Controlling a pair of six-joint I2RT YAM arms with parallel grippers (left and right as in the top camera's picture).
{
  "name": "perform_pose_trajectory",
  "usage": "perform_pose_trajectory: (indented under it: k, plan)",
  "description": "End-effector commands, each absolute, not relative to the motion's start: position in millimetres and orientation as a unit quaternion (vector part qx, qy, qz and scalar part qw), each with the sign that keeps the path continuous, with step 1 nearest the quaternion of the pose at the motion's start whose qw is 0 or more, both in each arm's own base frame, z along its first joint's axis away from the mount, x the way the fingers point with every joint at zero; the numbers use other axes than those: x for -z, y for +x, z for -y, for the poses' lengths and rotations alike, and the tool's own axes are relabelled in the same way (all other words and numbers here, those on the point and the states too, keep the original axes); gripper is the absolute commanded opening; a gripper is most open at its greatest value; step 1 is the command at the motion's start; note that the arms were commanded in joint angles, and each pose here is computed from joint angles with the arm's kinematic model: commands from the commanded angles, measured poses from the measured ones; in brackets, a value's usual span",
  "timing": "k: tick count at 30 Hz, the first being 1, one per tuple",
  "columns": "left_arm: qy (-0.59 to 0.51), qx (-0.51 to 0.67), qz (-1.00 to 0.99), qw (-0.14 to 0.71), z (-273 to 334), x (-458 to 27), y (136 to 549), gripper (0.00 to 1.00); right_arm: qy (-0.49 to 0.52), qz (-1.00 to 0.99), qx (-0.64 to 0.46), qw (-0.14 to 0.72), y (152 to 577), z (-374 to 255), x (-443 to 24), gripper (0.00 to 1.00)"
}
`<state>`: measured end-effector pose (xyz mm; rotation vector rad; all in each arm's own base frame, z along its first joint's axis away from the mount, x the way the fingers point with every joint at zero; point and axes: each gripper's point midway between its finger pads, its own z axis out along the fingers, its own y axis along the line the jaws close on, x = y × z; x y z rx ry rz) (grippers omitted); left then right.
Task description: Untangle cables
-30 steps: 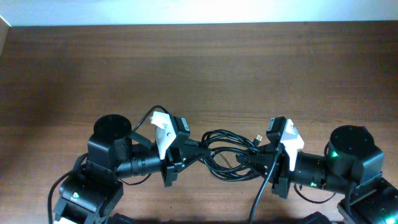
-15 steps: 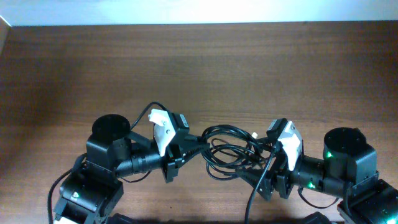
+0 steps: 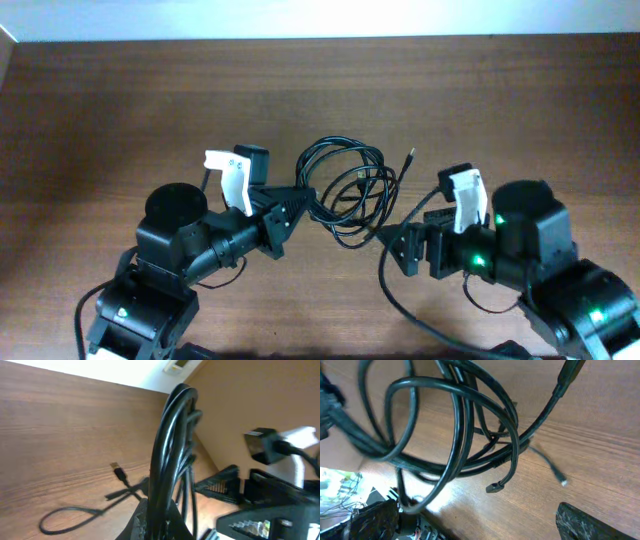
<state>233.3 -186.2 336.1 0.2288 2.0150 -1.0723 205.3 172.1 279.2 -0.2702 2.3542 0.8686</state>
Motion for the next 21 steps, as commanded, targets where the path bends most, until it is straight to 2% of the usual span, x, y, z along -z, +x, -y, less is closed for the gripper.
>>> perform_pose_trajectory:
  k: [1,5,9,10,14,17,21]
  plan:
    - [0.13,0.481,-0.771,0.397,200.2,-356.3,216.1,0.0,-0.072,-0.906,-0.289,0.3,223.0,-164.9,-265.3,0.99]
    - [0.157,0.506,-0.758,0.38,207.5,-361.0,204.2,0.0,-0.023,-0.934,-0.179,0.309,246.5,-133.1,-239.7,0.99]
    - [0.173,0.509,-0.736,0.411,208.6,-376.0,206.9,0.0,0.096,-0.954,0.011,0.284,228.1,-53.4,-214.0,0.99]
    - [0.185,0.503,-0.731,0.423,208.7,-378.2,207.5,0.0,0.106,-0.952,0.027,0.286,223.7,-45.0,-215.3,0.99]
    - [0.174,0.465,-0.737,0.458,186.2,-375.7,221.8,0.0,0.14,-0.927,0.02,0.347,207.0,-24.7,-242.6,0.99]
    - [0.084,0.413,-0.784,0.457,142.4,-351.2,246.2,0.0,0.154,-0.908,0.006,0.389,192.6,-12.6,-260.3,0.99]
    - [0.045,0.38,-0.802,0.458,115.6,-337.9,254.9,0.0,0.163,-0.903,-0.003,0.398,188.1,-10.4,-264.1,0.99]
